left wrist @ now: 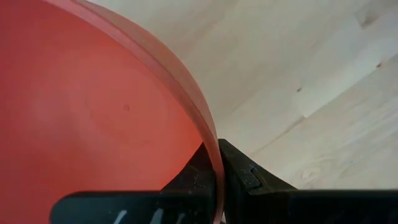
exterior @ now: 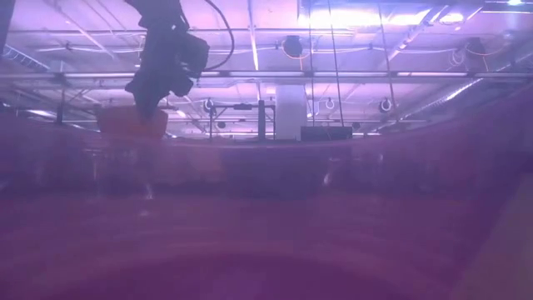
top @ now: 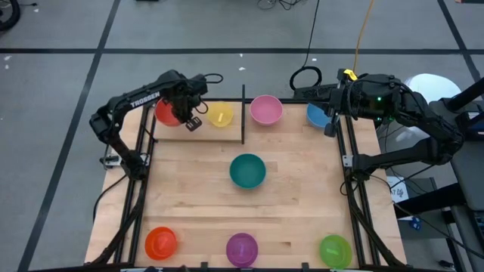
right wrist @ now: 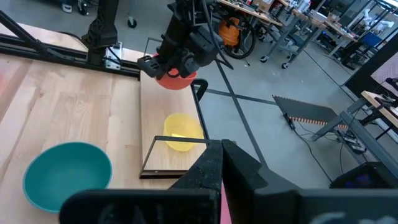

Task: Place and stack bowls onto a shelf
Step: Put the top orange bowl on the shelf, then stack the dark green bowl on top of the orange bowl on the shelf

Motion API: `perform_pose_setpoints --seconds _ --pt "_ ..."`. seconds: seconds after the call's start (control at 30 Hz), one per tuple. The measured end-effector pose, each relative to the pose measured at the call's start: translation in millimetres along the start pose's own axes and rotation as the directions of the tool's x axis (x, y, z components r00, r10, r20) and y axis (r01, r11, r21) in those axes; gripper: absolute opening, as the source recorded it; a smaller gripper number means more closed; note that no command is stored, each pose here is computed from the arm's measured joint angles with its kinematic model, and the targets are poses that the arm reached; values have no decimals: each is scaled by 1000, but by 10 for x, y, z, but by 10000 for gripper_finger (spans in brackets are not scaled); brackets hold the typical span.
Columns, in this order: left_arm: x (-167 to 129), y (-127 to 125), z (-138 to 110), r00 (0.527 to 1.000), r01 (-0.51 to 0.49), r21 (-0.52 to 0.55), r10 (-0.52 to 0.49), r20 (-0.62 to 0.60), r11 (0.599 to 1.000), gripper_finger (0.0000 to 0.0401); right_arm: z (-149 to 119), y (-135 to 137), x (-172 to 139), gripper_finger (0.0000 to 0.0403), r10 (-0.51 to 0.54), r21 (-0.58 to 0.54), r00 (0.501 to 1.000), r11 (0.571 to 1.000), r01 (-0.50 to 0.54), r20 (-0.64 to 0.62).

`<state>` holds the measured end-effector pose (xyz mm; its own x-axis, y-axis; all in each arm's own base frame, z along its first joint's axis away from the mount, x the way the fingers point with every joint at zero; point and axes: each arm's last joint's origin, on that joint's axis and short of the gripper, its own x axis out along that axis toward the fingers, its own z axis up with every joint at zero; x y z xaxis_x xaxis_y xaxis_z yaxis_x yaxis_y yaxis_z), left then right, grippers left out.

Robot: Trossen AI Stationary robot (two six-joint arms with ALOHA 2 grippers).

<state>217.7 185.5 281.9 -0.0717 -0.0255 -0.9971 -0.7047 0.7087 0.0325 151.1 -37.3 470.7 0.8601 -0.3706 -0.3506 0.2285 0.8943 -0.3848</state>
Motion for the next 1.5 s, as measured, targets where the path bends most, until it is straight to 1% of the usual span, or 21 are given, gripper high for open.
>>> perform_pose_setpoints --seconds 0.2,0.43,0.53,0.63,0.73,0.83,0.93,1.03,1.17,1.33,1.5 --pt "57 13 2 1000 0 -15 0 -4 1000 4 0 0 0 0 0 0 1000 1000 0 0" --pt "402 7 -75 996 -9 -27 7 -93 1000 4 0 0 0 0 0 -8 1000 1000 0 0" --pt "505 5 -75 996 -8 -28 6 -86 1000 4 0 0 0 0 0 -8 1000 1000 0 0" --pt "535 4 -60 998 -13 -30 10 -68 999 4 0 0 0 0 0 -8 1000 1000 0 0" --pt "535 4 -28 999 -15 -26 14 -33 1000 4 0 0 0 0 0 -8 1000 1000 0 0" --pt "535 4 -27 999 -15 -10 14 -33 1000 7 0 0 0 0 0 -8 1000 1000 0 0" --pt "535 3 -28 999 -12 -2 12 -34 1000 28 0 0 0 0 0 -8 1000 1000 0 0" --pt "535 3 -31 999 -12 -27 11 -36 1000 51 0 0 0 0 0 -8 1000 1000 0 0" --pt "517 -3 -57 998 6 -43 -9 -66 999 67 0 0 0 0 0 -8 1000 1000 0 0" --pt "345 -1 -93 993 16 -30 -19 -114 999 70 0 0 0 0 0 -8 1000 1000 0 0" --pt "76 6 -79 996 18 -32 -21 -92 999 71 -2 1 0 0 1 -8 1000 1000 -1 -2"
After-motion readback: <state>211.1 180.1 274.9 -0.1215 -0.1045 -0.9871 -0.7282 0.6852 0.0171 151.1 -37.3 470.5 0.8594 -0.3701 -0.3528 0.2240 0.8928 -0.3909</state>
